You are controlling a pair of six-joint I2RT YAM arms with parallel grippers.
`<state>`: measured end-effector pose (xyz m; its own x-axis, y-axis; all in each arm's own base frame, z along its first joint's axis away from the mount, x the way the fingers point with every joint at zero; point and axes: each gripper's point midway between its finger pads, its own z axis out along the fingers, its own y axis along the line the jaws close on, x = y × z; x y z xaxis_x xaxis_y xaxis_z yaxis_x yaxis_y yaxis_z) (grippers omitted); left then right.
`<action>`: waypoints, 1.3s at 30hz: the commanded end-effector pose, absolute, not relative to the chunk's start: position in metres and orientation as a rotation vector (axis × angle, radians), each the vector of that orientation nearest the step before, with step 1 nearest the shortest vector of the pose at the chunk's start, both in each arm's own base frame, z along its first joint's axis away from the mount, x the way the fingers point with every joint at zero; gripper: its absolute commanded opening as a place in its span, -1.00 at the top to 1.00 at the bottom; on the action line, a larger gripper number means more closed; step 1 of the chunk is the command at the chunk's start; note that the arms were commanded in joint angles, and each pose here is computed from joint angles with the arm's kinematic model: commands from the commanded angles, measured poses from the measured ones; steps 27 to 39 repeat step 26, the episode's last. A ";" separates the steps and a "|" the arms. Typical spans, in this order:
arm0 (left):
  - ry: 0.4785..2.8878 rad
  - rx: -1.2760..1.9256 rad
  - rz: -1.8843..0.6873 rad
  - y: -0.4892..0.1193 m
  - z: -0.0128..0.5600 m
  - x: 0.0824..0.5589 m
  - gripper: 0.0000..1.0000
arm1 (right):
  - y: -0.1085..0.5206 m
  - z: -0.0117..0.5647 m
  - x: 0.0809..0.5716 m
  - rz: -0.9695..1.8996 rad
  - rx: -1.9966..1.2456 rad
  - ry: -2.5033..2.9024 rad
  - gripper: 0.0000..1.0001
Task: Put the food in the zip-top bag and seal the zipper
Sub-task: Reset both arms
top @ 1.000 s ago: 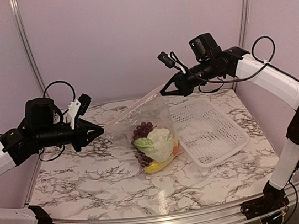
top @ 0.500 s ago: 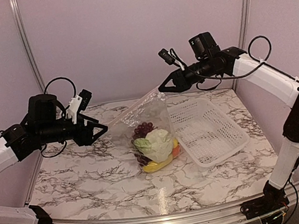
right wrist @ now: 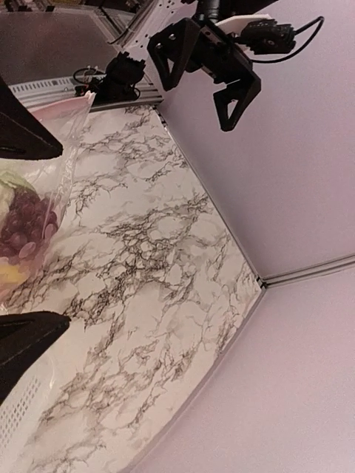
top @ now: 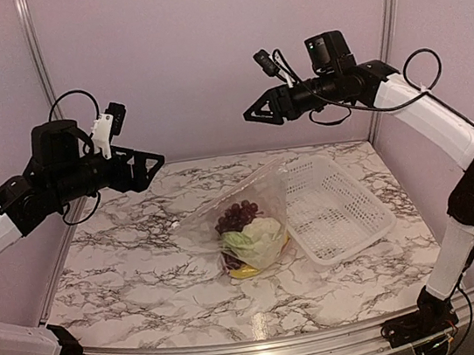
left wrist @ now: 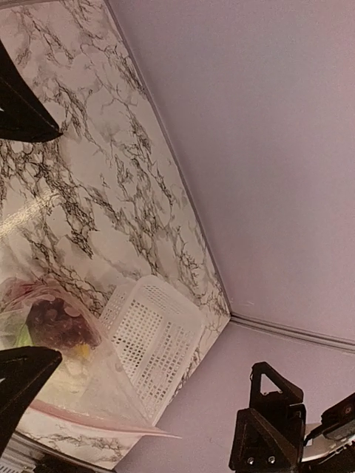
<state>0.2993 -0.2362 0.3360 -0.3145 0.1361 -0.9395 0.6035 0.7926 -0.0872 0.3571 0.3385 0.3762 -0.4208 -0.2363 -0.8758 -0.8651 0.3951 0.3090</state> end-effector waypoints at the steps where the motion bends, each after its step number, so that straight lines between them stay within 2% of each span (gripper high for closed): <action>1: 1.819 0.398 -0.443 -0.222 0.368 0.324 -0.98 | 0.314 0.430 0.366 0.887 -0.800 1.793 -0.77; 2: 1.819 0.369 -0.427 -0.219 0.370 0.327 -0.98 | 0.304 0.431 0.375 0.810 -0.736 1.806 -0.94; 3: 1.816 0.346 -0.416 -0.217 0.373 0.330 -0.98 | 0.294 0.429 0.383 0.748 -0.669 1.828 -0.97; 9: 1.839 0.152 -0.283 -0.187 0.382 0.343 -0.98 | 0.222 0.431 0.416 0.405 -0.223 1.875 -0.97; 19: 1.850 -0.006 -0.065 -0.143 0.386 0.348 -0.98 | 0.134 0.445 0.414 -0.007 0.116 1.835 -0.97; 39: 1.835 0.008 -0.039 -0.140 0.383 0.347 -0.98 | 0.130 0.441 0.409 -0.035 0.096 1.827 -0.97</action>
